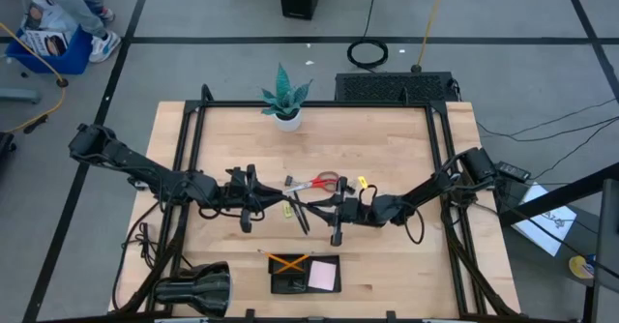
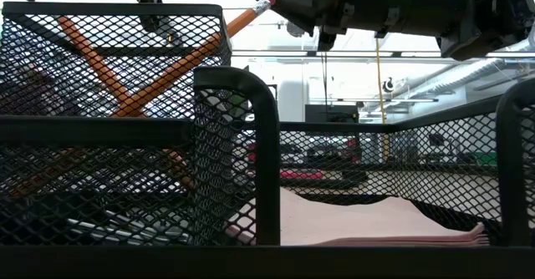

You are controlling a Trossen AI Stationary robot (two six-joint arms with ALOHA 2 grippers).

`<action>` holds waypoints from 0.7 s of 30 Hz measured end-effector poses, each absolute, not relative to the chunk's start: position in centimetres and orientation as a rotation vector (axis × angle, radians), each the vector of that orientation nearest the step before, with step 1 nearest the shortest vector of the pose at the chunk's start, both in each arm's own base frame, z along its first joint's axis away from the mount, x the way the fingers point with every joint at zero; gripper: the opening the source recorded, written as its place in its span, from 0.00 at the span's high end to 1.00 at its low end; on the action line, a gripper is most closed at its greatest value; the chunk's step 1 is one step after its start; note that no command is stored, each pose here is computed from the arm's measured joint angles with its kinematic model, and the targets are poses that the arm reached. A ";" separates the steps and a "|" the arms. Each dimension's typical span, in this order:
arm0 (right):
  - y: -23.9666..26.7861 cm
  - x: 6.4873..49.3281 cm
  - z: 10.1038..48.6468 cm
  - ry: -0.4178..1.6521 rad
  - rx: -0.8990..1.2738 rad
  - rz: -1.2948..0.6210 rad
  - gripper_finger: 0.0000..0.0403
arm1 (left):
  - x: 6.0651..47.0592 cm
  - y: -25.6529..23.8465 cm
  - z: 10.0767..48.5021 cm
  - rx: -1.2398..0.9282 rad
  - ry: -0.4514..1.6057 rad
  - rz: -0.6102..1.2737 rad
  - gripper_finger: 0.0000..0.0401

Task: Pick and place office supplies into organizer
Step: Put the black pen into the black desk organizer

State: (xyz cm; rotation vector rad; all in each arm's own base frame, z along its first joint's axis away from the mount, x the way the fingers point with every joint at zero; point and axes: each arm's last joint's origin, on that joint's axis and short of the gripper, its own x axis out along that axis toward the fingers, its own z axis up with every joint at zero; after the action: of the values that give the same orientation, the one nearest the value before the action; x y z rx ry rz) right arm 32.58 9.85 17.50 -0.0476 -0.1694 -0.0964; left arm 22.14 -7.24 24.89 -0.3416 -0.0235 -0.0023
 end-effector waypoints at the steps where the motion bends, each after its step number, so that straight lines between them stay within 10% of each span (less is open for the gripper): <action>1: 9.9 32.6 17.4 -0.157 -0.059 -0.096 0.88 | 22.1 -7.2 24.9 -0.337 -0.021 -0.001 0.86; 21: 11.3 32.3 16.3 -0.045 -0.071 -0.060 0.87 | 22.1 -7.3 24.8 -0.332 -0.013 -0.008 0.86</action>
State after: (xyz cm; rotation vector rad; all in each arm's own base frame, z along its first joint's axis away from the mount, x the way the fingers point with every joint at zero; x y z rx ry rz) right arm 32.29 11.29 16.31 -0.0706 -0.0448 -0.0601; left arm 22.14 -7.30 24.77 -0.3319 -0.0126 -0.0083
